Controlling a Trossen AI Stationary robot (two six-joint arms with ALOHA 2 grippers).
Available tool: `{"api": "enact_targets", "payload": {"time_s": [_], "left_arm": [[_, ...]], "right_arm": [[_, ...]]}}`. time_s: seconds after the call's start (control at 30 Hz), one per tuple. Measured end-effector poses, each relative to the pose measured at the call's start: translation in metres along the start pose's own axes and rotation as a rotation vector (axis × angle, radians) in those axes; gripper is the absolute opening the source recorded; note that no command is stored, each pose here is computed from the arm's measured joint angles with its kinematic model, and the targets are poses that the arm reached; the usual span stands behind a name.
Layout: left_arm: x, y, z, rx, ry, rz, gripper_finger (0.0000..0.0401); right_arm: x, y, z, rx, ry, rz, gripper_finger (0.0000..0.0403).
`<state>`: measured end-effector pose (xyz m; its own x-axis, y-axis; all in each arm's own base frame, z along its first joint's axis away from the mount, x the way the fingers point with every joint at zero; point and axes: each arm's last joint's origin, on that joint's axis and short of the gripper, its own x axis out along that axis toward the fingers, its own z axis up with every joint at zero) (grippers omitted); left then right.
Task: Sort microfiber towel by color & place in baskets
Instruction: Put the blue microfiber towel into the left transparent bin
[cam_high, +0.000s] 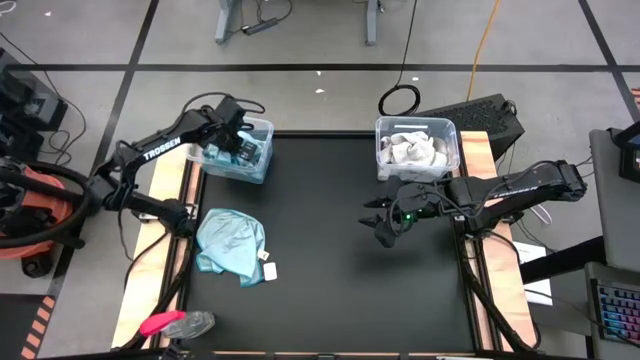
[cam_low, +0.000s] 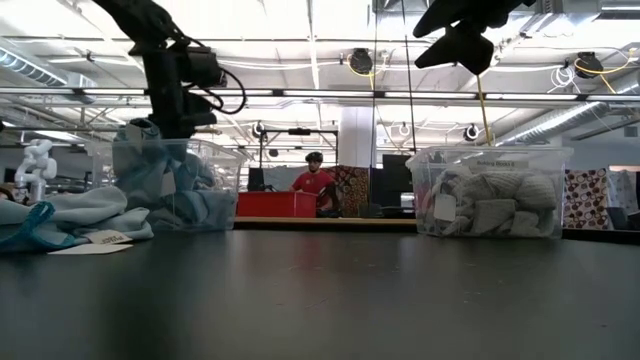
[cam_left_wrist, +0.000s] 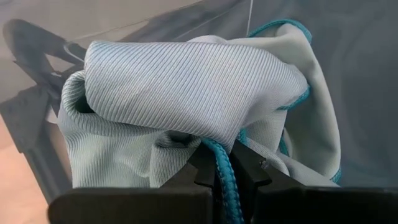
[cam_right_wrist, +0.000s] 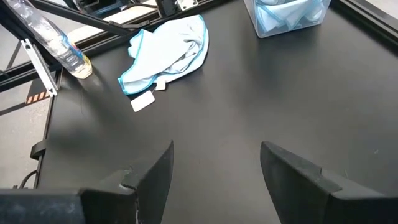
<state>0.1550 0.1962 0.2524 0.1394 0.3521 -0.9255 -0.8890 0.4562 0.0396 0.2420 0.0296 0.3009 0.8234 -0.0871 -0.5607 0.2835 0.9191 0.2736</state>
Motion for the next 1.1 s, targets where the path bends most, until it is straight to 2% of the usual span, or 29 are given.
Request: {"api": "enact_targets", "payload": {"time_s": [0.43, 0.83, 0.97, 1.1], "left_arm": [[0.002, 0.007, 0.001, -0.029, 0.008, 0.005, 0.0028], [-0.002, 0.007, 0.003, -0.031, 0.020, -0.023, 0.0163], [-0.017, 0.008, 0.006, -0.030, -0.004, -0.027, 0.0184], [-0.041, 0.009, 0.010, -0.036, -0.078, -0.037, 0.0187]], "right_arm": [[0.000, 0.000, 0.000, 0.003, -0.001, 0.001, 0.0231], [0.000, 0.000, 0.000, 0.000, -0.001, 0.001, 0.0231], [0.000, 0.000, 0.000, -0.009, -0.001, 0.001, 0.0231], [0.000, 0.000, 0.000, -0.012, -0.001, 0.001, 0.0231]]}}
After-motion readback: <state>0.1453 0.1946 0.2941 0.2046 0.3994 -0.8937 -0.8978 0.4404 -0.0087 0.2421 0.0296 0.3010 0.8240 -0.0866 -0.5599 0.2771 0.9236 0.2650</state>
